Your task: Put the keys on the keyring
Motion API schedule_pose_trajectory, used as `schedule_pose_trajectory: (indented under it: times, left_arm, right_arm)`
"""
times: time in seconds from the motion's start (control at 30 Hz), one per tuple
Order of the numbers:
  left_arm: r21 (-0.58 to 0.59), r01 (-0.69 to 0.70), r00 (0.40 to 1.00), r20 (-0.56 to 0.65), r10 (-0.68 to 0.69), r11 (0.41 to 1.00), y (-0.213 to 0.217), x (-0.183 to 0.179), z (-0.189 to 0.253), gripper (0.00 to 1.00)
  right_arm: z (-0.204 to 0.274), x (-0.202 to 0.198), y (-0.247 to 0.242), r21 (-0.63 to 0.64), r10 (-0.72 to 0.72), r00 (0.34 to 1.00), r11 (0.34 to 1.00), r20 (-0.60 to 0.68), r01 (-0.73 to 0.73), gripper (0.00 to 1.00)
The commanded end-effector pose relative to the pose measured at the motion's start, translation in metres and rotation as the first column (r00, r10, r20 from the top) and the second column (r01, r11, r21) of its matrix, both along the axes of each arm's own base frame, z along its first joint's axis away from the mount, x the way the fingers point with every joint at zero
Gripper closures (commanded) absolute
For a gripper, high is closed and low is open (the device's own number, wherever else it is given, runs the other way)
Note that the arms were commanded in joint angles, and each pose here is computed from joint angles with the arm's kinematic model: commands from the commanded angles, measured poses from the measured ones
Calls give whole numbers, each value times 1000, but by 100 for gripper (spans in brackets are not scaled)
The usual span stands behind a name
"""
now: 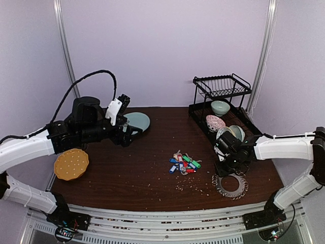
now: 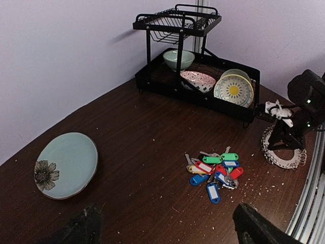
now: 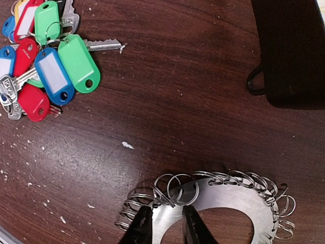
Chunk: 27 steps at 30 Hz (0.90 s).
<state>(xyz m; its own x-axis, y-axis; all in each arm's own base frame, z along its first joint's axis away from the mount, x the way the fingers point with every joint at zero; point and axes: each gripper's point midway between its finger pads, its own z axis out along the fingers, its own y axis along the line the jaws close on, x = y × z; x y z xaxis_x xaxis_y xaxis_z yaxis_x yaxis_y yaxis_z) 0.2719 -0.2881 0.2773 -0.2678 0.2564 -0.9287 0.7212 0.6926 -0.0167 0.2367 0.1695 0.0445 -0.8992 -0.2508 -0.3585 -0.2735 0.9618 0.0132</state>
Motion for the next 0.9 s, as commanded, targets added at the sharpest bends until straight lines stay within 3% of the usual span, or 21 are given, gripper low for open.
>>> schedule_pose_trajectory:
  times: [0.0,0.7,0.87]
  left_arm:
    - [-12,42,995,87,-41,999,-4,-2,24,8]
    - [-8,76,991,111,-74,997,-6,-7,23,7]
    - [-11,76,990,117,-74,997,-5,-8,25,7]
  right_arm:
    - [-3,-2,-1,-30,32,999,999,-22,-33,77]
    - [-12,7,2,-90,48,997,995,-55,-52,87]
    - [-11,7,8,-61,60,996,996,-60,-64,100]
